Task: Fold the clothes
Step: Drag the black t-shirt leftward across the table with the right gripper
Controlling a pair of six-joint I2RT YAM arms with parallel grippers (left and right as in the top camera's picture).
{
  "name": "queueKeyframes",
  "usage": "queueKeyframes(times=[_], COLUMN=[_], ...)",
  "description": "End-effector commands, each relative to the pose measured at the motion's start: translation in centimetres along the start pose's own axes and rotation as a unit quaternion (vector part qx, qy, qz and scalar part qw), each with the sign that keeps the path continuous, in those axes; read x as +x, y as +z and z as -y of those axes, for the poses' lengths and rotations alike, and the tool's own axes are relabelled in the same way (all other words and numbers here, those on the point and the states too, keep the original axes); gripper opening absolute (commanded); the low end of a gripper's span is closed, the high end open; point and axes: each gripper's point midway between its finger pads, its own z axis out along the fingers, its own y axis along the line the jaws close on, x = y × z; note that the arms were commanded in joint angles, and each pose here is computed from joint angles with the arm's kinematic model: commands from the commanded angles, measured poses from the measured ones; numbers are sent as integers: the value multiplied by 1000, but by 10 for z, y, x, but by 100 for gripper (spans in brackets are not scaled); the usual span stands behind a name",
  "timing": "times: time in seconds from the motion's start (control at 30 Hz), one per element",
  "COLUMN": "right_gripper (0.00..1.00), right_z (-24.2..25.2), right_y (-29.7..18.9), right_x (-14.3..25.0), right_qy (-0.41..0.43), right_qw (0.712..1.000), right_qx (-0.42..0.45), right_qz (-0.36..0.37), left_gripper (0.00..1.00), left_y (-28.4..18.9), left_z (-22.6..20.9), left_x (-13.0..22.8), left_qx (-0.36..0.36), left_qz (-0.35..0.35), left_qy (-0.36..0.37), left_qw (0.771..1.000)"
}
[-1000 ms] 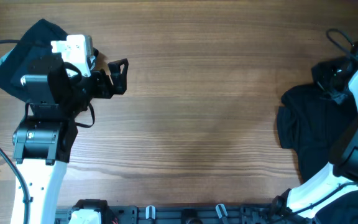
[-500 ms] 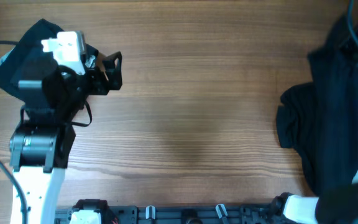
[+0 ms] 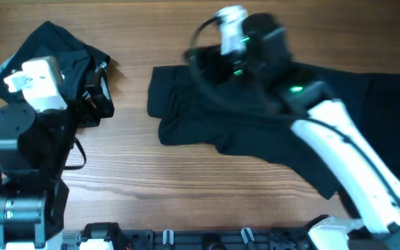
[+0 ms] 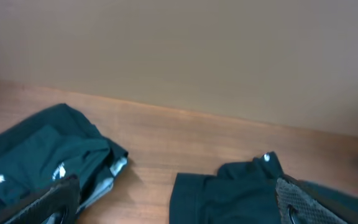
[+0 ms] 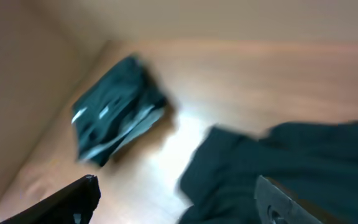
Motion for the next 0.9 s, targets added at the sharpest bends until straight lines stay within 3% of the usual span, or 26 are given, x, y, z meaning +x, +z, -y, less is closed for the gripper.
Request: queueKeyframes(times=[0.0,0.07,0.2,0.33,0.37,0.47,0.5,0.53,0.6,0.63,0.67,0.77,0.87], right_gripper=[85,86,85,85,86,86,86,86,86,86,86,88,89], right_z=[67,90,131,144,147,148,148,150,151,151,154,166,180], right_y=[-80,-101,-123,-130,-131,-129,-129,-128,-128,-128,-129,-132,-130], right_x=[-48,-48,-30,-22,-21,-19,-19,-18,-18,-18,-17,-10,3], right_qy=[36,56,100,116,118,119,120,121,121,121,122,125,135], right_qw=[991,986,976,972,971,971,970,970,969,969,967,959,950], right_qx=[95,127,182,199,203,204,204,207,209,211,218,252,281], right_qz=[88,92,65,53,52,48,46,45,44,45,45,33,9], left_gripper=[100,100,97,92,87,82,76,64,38,15,4,4,4], left_y=[43,68,141,175,190,205,208,211,211,210,209,203,192], left_z=[22,30,50,69,63,55,53,50,45,33,12,-75,-131], left_x=[42,69,156,256,288,322,330,341,355,363,362,327,292], left_qx=[58,68,78,91,70,47,46,42,33,4,-60,-237,-275], left_qz=[-107,-160,-291,-414,-438,-464,-469,-478,-492,-500,-496,-450,-427], left_qy=[-4,-2,12,27,37,17,17,17,19,28,25,-22,-97], left_qw=[993,985,953,905,895,885,882,877,870,866,866,861,856])
